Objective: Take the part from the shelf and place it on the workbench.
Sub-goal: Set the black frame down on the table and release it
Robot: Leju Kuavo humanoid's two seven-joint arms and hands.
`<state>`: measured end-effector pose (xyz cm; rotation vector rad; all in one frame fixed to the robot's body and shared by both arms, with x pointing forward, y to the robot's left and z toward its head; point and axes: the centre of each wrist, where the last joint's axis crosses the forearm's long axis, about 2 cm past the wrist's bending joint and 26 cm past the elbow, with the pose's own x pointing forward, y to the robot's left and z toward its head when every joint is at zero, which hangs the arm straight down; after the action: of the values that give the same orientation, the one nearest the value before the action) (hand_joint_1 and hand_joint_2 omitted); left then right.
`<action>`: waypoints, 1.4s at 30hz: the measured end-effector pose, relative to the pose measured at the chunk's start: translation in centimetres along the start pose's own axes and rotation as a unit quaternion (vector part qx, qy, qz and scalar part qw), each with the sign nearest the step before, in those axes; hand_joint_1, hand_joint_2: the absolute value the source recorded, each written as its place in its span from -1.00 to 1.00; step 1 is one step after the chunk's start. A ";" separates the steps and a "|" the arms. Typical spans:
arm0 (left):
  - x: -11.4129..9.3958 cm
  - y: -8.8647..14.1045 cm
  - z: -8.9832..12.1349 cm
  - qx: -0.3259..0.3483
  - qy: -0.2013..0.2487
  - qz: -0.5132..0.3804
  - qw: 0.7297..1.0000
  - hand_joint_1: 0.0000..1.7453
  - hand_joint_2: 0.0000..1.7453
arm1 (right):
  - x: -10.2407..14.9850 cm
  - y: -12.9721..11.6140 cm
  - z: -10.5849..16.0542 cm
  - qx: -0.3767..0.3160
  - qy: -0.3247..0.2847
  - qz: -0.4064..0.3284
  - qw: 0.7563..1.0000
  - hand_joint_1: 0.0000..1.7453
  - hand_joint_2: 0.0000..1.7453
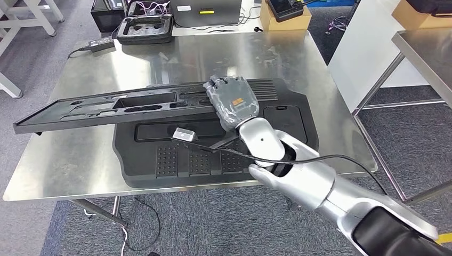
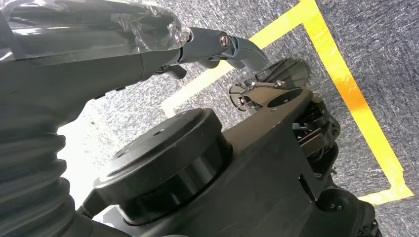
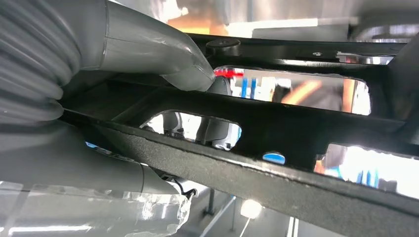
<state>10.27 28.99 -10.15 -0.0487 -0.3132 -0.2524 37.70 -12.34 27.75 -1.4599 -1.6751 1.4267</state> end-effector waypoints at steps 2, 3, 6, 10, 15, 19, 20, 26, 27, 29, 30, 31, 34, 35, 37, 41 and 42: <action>0.0 0.0 0.0 -0.001 0.002 0.000 1.000 -1.00 1.00 | 0.5 0.8 -0.6 0.021 0.001 0.008 1.000 1.00 1.00; 0.0 0.0 0.0 -0.001 0.003 0.000 1.000 -1.00 1.00 | 0.8 1.3 -0.9 0.031 0.002 0.013 0.999 1.00 1.00; -0.3 -0.1 0.0 -0.005 0.007 0.001 1.000 -1.00 1.00 | 1.4 2.7 -1.5 0.060 0.007 0.028 0.998 1.00 1.00; -0.8 -0.2 0.1 -0.007 0.012 0.002 1.000 -1.00 1.00 | 1.6 3.9 -2.4 0.089 0.022 0.055 0.994 1.00 1.00; -1.3 -0.3 0.1 -0.009 0.015 0.004 1.000 -1.00 1.00 | 0.6 5.2 -3.1 0.127 0.067 0.090 0.986 1.00 1.00; -1.9 -0.5 0.2 -0.013 0.022 0.003 1.000 -1.00 1.00 | -1.2 6.3 -3.3 0.152 0.116 0.110 0.975 1.00 1.00; -2.1 -0.5 0.2 -0.014 0.025 0.002 1.000 -1.00 1.00 | -1.8 6.6 -3.3 0.156 0.128 0.114 0.973 1.00 1.00; -2.9 -0.7 0.3 -0.019 0.035 -0.002 0.999 -1.00 1.00 | -5.2 7.8 -2.9 0.152 0.178 0.127 0.964 1.00 1.00; -2.9 -0.7 0.3 -0.019 0.036 -0.002 0.999 -1.00 1.00 | -5.6 7.9 -2.9 0.153 0.182 0.129 0.963 1.00 1.00; -2.9 -0.7 0.3 -0.019 0.036 -0.003 0.999 -1.00 1.00 | -6.1 8.1 -2.7 0.156 0.188 0.132 0.961 0.50 0.50; -2.9 -0.7 0.3 -0.019 0.036 -0.003 0.999 -1.00 1.00 | -6.3 8.2 -2.7 0.157 0.190 0.133 0.960 0.00 0.00; -2.9 -0.8 0.3 -0.019 0.036 -0.003 0.999 -1.00 1.00 | -6.4 8.2 -2.7 0.158 0.193 0.133 0.959 -0.50 -0.50; -2.8 -0.7 0.3 -0.021 0.036 -0.008 0.999 -1.00 1.00 | -6.8 8.3 -2.6 0.162 0.198 0.131 0.958 -1.00 -1.00; -2.8 -0.7 0.3 -0.022 0.034 -0.010 0.999 -1.00 1.00 | -6.8 8.3 -2.6 0.163 0.200 0.128 0.958 -1.00 -1.00; -2.7 -0.7 0.3 -0.023 0.032 -0.013 0.999 -1.00 0.00 | -6.9 8.4 -2.6 0.165 0.203 0.120 0.958 -1.00 -1.00; -2.6 -0.7 0.3 -0.023 0.031 -0.013 0.999 -1.00 -1.00 | -7.2 8.6 -2.5 0.167 0.210 0.107 0.957 -1.00 -1.00; -2.5 -0.7 0.3 -0.024 0.032 -0.014 0.999 -1.00 -1.00 | -7.2 8.6 -2.5 0.167 0.211 0.103 0.958 -1.00 -1.00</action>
<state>7.67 28.95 -10.67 -0.0829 -0.2450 -0.2894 45.51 -19.09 22.60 -1.6302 -0.9948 1.3049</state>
